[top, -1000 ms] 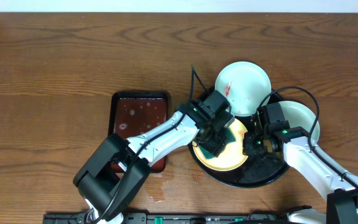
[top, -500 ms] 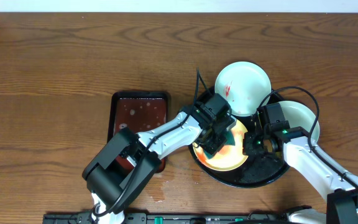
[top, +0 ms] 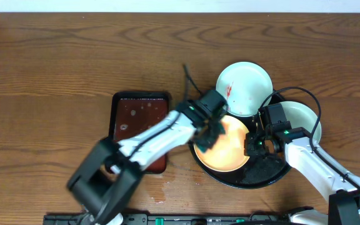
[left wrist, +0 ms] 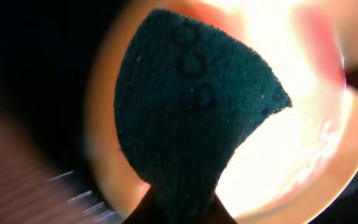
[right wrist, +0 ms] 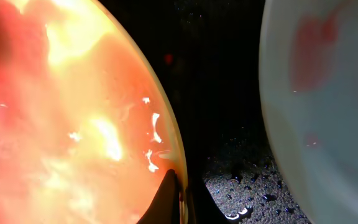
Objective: Clean dirty plates on tray and stack at the side
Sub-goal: 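Return the sponge with the left gripper to the dark tray, then lift the yellow plate with the right gripper off the black tray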
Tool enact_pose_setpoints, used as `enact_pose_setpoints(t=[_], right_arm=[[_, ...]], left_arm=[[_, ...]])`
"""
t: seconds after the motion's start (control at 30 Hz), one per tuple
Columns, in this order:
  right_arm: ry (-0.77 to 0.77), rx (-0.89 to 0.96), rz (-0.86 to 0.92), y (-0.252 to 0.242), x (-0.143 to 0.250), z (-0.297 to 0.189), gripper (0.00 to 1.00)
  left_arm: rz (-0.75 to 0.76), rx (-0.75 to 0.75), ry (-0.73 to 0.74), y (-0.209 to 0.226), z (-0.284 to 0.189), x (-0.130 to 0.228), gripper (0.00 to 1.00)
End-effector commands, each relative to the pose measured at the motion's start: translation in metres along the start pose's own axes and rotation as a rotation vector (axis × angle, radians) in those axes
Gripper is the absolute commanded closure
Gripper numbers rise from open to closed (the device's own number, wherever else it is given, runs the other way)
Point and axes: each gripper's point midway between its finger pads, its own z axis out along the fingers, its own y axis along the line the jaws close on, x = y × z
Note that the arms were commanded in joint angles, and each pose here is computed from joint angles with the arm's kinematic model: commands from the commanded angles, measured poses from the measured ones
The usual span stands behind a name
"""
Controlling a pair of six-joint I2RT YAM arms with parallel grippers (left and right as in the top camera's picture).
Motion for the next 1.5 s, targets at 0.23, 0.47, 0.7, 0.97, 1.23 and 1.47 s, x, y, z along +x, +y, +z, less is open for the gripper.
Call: enact_pose_setpoints(t=[0.23,0.47,0.7,0.97,1.23,1.47], right_arm=[[0.028,0.067,-0.071,-0.017,0.01,0.009,0.99],[-0.044,0.019,-0.141,-0.005,-0.008,0.01,0.98],[-0.044,-0.011,-0.143,-0.001,-0.006,0.011,0.99],[-0.123,-0.012,-0.177,0.01,-0.029,-0.027,0.99],[-0.307,0.242,-0.223,-0.006,-0.067,-0.099,0.99],[-0.439,0.388,-0.45,0.017,-0.087,-0.146,0.99]], left_arm=[[-0.458,-0.143,-0.188,0.126,-0.102,-0.014,0.92],[-0.658,-0.203,-0.083,0.188,-0.096,0.029,0.93],[-0.687,-0.216,-0.019,0.197,-0.058,0.063,0.92],[-0.69,-0.219,-0.005,0.198,-0.046,0.074,0.46],[-0.692,-0.22,0.008,0.197,-0.046,0.078,0.24],[-0.692,-0.22,0.009,0.197,-0.046,0.078,0.21]])
